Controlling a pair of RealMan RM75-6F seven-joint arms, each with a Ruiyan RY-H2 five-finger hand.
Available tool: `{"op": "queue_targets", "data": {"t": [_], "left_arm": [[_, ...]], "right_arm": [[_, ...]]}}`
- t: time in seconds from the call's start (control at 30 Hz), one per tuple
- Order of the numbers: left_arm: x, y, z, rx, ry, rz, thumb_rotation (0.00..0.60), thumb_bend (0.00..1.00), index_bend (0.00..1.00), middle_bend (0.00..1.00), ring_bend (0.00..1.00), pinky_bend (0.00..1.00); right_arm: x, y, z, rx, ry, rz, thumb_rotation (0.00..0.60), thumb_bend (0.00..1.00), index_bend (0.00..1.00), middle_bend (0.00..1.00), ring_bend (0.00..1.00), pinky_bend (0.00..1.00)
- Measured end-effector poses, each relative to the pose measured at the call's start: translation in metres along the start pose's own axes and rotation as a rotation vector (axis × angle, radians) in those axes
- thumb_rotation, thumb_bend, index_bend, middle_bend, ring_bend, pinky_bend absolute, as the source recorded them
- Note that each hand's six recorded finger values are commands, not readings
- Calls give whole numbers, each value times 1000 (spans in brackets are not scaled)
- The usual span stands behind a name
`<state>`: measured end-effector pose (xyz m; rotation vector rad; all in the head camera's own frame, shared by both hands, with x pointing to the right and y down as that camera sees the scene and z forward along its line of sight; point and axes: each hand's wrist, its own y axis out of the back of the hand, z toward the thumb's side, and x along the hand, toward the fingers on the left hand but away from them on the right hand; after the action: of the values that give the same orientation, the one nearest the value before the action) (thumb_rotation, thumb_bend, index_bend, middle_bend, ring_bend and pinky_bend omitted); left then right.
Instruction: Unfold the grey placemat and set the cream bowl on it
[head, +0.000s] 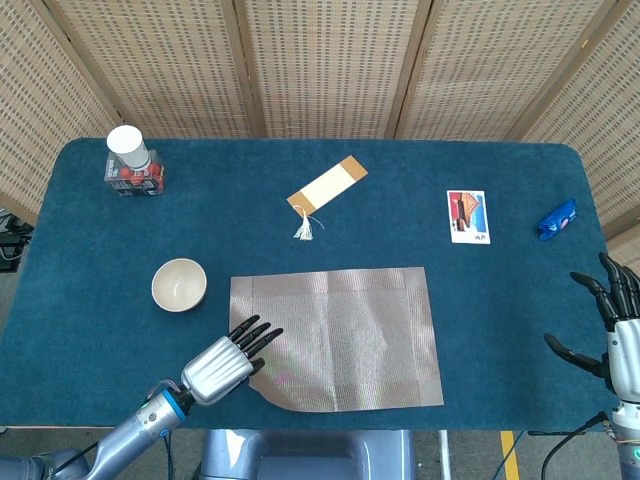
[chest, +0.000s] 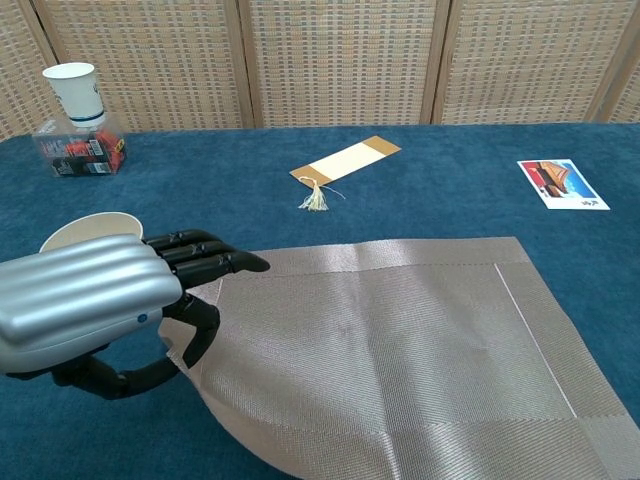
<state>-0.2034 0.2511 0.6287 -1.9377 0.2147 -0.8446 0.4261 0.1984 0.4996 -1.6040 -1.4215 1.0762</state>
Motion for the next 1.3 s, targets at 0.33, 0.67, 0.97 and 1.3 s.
{"op": "queue_targets", "data": {"t": [0.33, 0.67, 0.97, 1.3], "left_arm": [[-12, -1, -20, -5, 43, -16, 600, 127, 108, 0, 0, 0], [-37, 9, -50, -43, 145, 24, 600, 129, 115, 0, 0, 0], [-50, 11, -110, -51, 364, 61, 600, 139, 210, 0, 0, 0], [-55, -18, -178, -47, 567, -3, 600, 148, 239, 0, 0, 0]], "right_arm": [[0, -3, 0, 6, 0, 9, 600, 225, 238, 0, 0, 0], [1, -8, 2, 16, 5, 22, 600, 224, 238, 0, 0, 0], [3, -9, 5, 19, 10, 27, 600, 224, 238, 0, 0, 0], [2, -11, 4, 27, 4, 36, 600, 224, 238, 0, 0, 0]]}}
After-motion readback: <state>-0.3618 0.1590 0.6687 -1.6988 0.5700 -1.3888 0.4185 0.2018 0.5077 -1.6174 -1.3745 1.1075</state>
